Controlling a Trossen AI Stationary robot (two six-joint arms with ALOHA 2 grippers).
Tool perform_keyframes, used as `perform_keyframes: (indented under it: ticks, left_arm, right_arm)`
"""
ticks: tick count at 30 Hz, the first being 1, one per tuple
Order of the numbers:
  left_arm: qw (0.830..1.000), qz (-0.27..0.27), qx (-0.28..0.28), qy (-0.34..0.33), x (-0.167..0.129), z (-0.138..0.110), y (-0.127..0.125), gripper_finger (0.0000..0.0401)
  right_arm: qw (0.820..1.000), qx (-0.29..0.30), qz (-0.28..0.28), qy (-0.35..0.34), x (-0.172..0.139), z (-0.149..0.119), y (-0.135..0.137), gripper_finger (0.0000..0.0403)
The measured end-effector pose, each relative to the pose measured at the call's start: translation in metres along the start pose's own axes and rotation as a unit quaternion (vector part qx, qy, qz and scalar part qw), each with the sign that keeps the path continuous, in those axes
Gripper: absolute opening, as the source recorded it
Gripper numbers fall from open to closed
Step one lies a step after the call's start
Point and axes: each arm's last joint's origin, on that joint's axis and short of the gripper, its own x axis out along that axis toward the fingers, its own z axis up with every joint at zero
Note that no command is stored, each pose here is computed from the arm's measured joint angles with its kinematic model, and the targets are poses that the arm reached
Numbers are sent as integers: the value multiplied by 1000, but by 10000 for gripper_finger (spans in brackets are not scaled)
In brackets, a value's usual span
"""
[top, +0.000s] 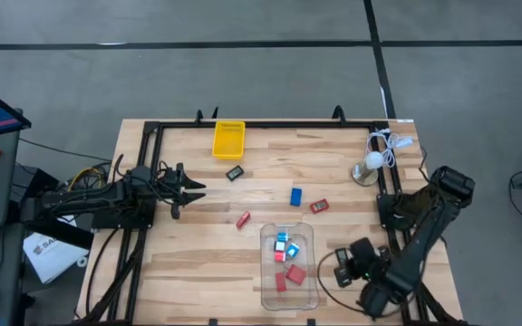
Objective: Pick & Place Office items
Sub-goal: Put the right black digital clock into the yellow bin
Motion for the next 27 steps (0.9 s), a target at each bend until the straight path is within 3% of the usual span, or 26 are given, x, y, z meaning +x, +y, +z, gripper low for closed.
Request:
perform_keyframes:
  ticks: [4, 10, 14, 22, 27]
  left_arm:
    - [1000, 0, 0, 0, 0, 0, 0, 136]
    - [1000, 0, 0, 0, 0, 0, 0, 136]
    - [1000, 0, 0, 0, 0, 0, 0, 136]
    - [1000, 0, 0, 0, 0, 0, 0, 136]
    - [1000, 0, 0, 0, 0, 0, 0, 136]
  right_arm:
    - [994, 10, -87, 64, 3, 13, -1, 176]
    - [994, -16, -66, 87, -5, 27, 0, 242]
    - [994, -34, -41, 98, -16, 35, -4, 241]
    - [988, 18, 48, 143, -33, 42, 2, 219]
    - [986, 43, 51, 156, -27, 46, 12, 220]
